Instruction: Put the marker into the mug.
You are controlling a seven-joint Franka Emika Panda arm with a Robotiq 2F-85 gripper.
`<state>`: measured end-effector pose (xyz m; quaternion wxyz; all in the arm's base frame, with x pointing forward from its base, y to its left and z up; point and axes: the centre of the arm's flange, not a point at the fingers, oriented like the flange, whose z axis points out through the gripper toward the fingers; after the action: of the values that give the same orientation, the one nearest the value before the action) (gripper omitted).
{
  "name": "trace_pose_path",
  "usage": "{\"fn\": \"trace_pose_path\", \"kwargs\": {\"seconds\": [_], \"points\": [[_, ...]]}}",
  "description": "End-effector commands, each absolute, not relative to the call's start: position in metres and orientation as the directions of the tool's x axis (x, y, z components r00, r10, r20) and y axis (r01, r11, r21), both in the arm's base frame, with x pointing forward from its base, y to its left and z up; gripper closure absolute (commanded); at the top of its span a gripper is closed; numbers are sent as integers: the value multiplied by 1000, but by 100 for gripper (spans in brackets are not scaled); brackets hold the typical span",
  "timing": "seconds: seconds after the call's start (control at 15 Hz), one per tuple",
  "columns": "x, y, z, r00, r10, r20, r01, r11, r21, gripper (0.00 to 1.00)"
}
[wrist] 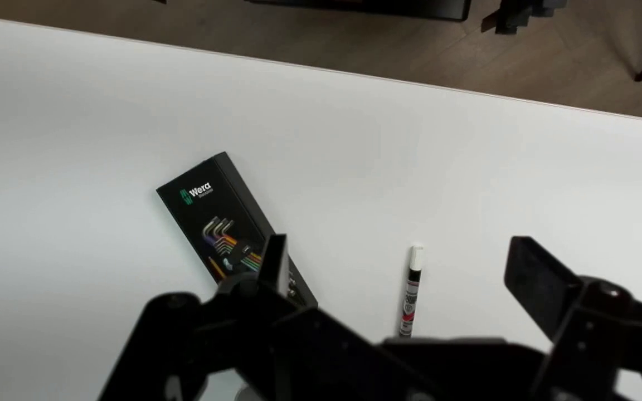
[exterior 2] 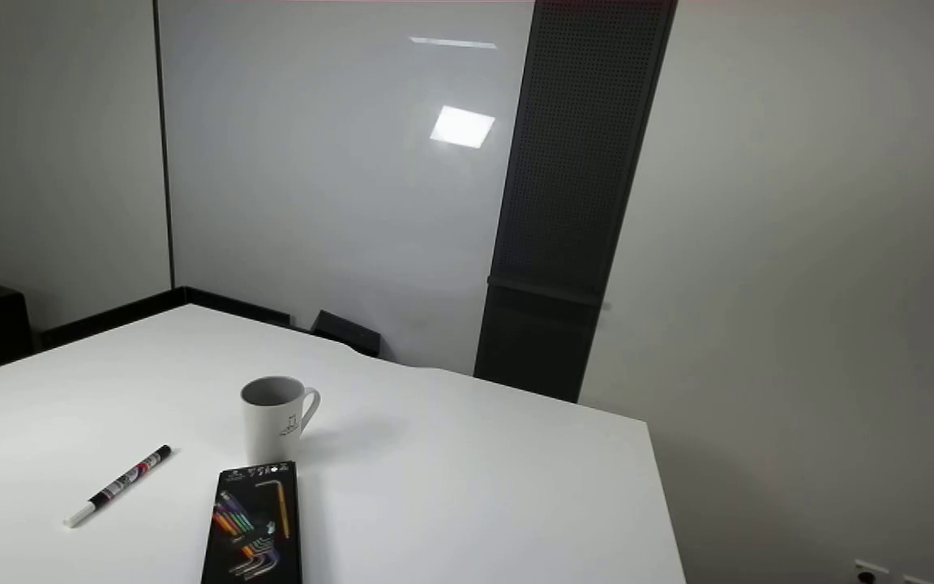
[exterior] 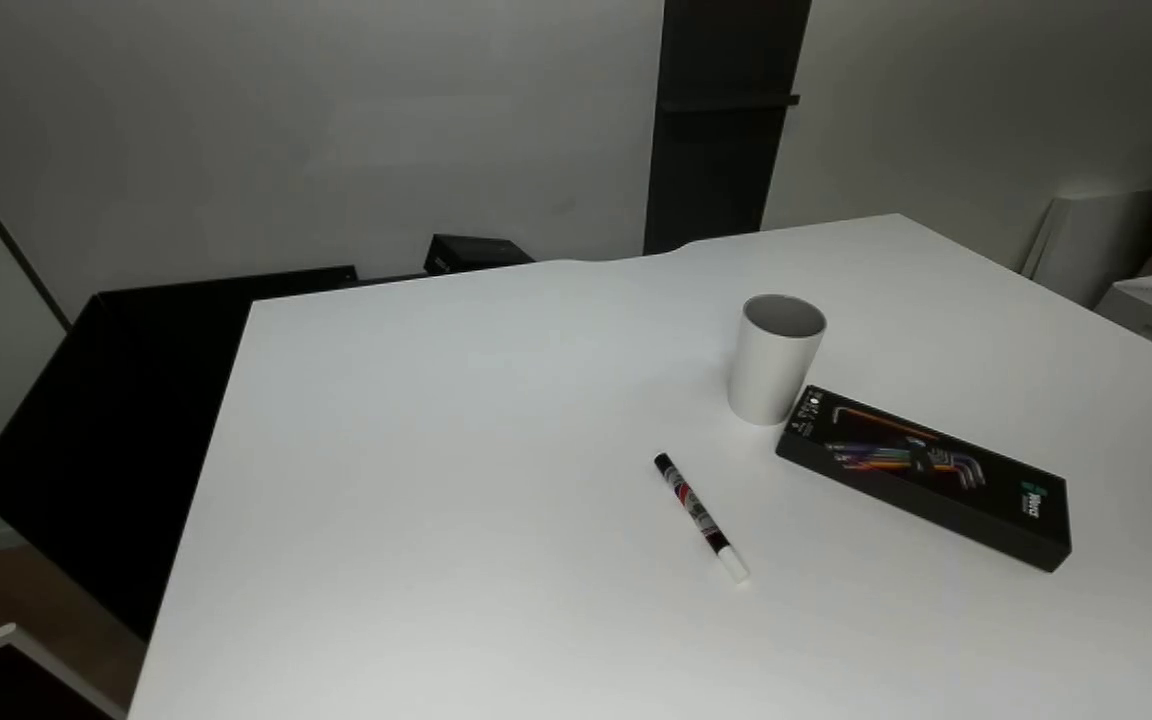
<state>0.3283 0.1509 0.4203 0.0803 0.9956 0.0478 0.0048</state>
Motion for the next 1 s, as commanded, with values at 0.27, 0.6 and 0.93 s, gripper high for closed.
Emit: {"fn": "trace_pose_path", "kwargs": {"seconds": [0.27, 0.6, 0.93], "points": [[387, 104, 412, 975, 217, 56, 215, -976, 34, 0], [421, 76, 390, 975, 224, 1, 224, -974, 32, 0], [447, 87, 354, 985, 165, -40, 168, -982, 84, 0]]}}
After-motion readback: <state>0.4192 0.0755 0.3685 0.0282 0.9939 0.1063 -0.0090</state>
